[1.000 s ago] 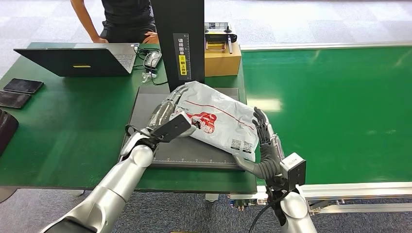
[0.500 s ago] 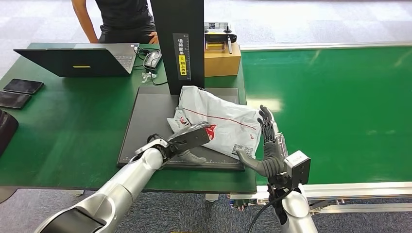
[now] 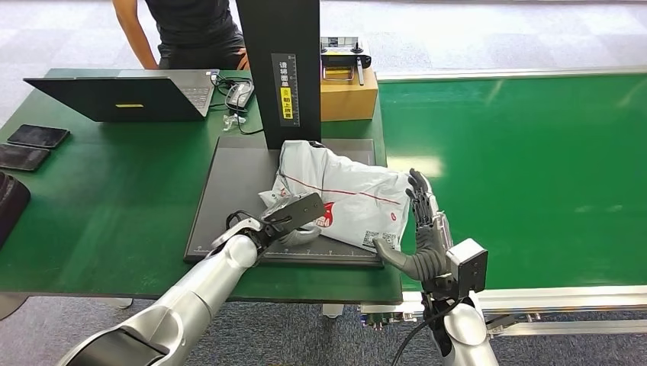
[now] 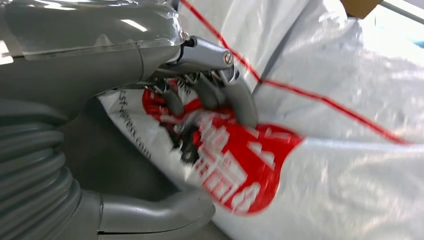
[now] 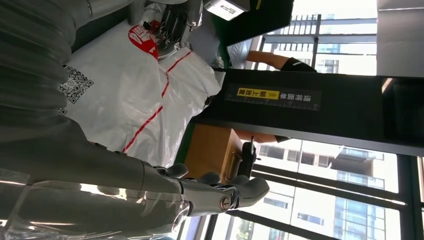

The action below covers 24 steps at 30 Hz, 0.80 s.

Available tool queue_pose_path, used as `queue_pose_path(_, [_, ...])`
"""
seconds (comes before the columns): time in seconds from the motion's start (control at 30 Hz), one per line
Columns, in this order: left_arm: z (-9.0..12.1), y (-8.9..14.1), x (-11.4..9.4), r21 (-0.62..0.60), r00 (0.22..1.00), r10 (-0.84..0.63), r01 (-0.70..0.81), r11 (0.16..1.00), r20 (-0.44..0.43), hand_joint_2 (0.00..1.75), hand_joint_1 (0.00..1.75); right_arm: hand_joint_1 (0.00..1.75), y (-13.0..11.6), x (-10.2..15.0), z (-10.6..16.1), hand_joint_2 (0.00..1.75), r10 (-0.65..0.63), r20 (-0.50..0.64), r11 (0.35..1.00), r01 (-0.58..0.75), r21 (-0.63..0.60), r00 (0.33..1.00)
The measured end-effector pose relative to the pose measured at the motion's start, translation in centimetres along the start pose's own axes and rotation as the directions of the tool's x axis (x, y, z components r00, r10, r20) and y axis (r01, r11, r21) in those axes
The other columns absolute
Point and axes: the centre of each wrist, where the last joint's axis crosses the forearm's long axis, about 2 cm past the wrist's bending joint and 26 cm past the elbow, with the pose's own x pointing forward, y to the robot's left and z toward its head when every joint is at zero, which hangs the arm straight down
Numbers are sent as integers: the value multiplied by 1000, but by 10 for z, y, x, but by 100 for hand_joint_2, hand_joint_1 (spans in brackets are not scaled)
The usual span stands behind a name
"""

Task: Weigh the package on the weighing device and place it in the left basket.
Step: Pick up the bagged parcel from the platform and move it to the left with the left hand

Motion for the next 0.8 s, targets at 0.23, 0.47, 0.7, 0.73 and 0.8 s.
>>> queue_pose_path(0.23, [2,-3,-6,31,1000,26,-26,999,6,175,175,0,0,0,0,175,-1,-2,1000,1,1,1000])
queue_pose_path(0.47, [5,-5,-13,57,999,45,-45,997,-7,175,175,0,-1,0,0,175,-3,-5,1000,3,4,1000])
queue_pose_path(0.7, [9,-2,-26,121,997,74,-71,990,-20,175,175,0,-1,-1,3,175,-3,-14,1000,3,1,1000])
queue_pose_path(0.73, [10,-2,-28,124,997,76,-73,990,-21,175,175,0,-1,-1,3,175,-4,-14,1000,4,1,1000])
queue_pose_path(0.8, [10,-1,-29,128,997,79,-76,989,-24,175,175,0,-1,-1,4,175,-4,-15,1000,4,1,1000])
